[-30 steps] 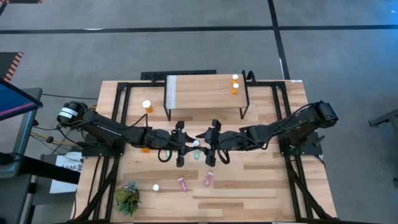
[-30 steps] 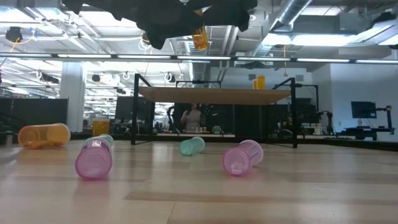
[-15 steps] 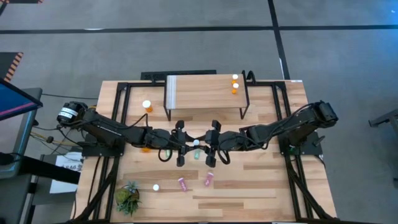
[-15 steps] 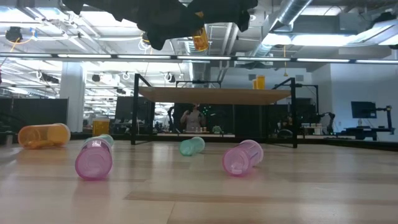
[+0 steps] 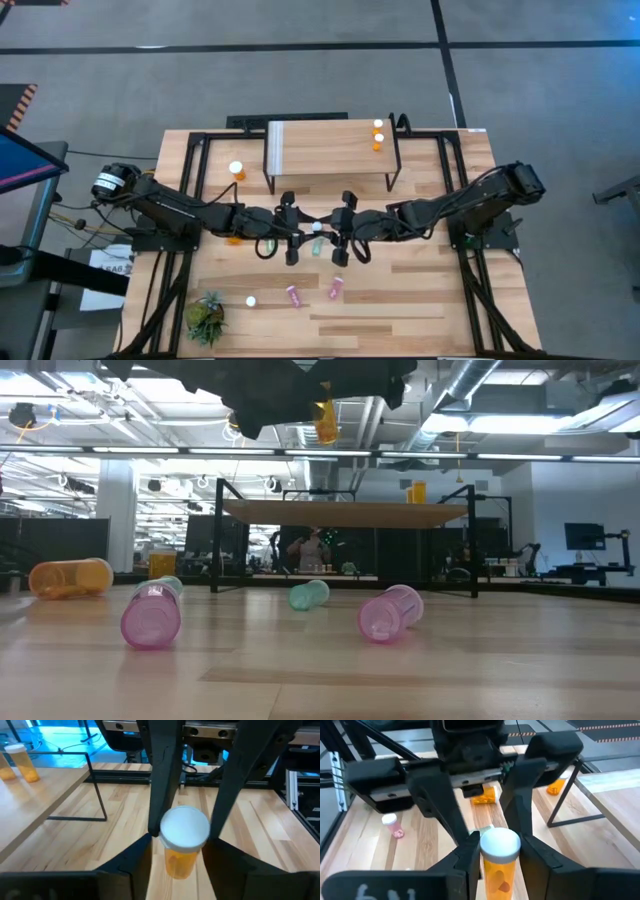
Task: Pick and place medicine bottles onto shelf by color
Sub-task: Put the small orange pill bottle on the shelf aligned with the other small orange pill bottle
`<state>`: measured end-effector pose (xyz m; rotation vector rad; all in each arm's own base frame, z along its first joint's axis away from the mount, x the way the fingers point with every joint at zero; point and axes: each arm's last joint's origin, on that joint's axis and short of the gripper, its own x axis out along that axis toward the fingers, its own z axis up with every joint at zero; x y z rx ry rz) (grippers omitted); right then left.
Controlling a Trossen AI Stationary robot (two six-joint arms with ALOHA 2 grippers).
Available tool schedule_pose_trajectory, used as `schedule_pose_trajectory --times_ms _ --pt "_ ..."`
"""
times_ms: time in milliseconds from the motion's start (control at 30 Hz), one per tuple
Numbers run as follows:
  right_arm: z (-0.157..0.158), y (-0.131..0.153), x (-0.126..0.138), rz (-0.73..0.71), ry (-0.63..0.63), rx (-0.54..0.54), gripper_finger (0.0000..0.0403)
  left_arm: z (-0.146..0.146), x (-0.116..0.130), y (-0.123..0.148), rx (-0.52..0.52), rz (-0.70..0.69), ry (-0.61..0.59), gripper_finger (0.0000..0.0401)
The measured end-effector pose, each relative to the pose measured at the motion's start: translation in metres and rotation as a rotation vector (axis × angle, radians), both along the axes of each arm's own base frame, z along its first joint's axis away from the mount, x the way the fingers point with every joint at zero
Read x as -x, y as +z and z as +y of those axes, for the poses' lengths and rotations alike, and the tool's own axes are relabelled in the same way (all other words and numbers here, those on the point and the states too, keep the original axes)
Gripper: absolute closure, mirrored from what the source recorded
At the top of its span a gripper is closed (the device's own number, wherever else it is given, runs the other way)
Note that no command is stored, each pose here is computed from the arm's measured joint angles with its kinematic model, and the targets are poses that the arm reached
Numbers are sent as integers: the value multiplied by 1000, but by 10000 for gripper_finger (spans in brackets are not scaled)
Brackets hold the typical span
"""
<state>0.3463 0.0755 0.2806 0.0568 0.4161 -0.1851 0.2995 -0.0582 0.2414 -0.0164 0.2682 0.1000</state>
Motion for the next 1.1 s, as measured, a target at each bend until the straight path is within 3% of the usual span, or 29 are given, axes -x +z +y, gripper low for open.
schedule_pose_trajectory --times_ms 467,833,1100 --pt "-8 -2 0 24 -24 12 276 3 4 -9 -51 103 76 167" --pt "-23 6 3 13 -69 26 277 5 9 -13 -74 165 111 163" --pt "-32 31 28 -10 -176 81 276 6 12 -12 -67 185 121 163"
